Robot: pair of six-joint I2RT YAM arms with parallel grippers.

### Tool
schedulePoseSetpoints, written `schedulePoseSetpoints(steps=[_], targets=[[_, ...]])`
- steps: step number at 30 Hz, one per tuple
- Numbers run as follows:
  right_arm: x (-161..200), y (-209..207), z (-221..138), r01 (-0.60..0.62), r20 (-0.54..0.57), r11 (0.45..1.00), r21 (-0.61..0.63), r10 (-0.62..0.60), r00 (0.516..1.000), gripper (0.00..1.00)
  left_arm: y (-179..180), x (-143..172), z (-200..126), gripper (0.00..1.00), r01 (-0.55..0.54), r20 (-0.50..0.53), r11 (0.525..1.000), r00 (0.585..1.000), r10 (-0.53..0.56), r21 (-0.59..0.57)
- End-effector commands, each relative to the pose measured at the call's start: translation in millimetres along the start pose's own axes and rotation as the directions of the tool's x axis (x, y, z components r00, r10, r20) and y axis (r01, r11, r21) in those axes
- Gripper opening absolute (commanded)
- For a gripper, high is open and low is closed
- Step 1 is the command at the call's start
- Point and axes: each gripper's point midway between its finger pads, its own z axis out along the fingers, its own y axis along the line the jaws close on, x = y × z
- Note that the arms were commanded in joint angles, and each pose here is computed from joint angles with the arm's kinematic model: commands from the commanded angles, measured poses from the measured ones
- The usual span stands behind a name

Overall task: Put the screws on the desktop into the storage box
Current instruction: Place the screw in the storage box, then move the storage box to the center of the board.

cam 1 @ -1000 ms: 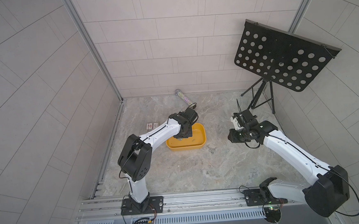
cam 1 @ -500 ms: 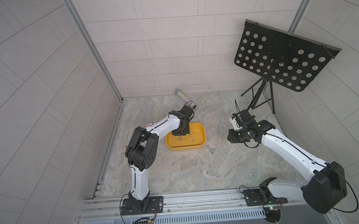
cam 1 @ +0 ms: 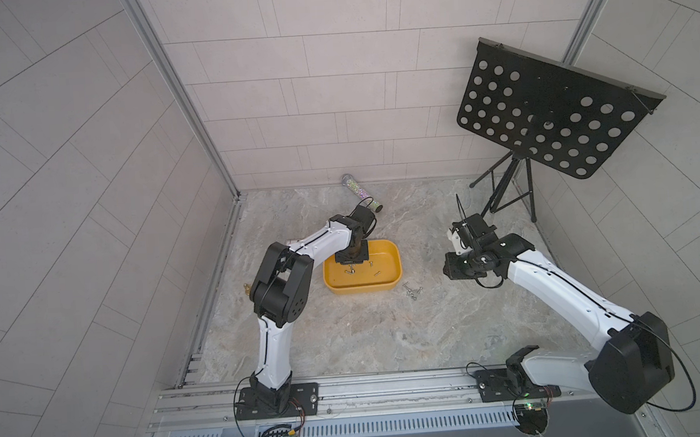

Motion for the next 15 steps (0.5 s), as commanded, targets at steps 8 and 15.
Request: schedulePoseSetpoints(steps=[8,15], targets=[[0,-1,-5,0.006,0.0,1.0,0.008,-0.006,1.0,0.31,13,-12,-53,0.33,-0.017,0.086,1.0,0.996,0.017,-0.004],[0,1,-4,0.003,-0.001,1.0,0.001,-0.003,1.0,0.31,60,0,-103,0.43,-0.036,0.123,0.995,0.991,0.048,-0.097]])
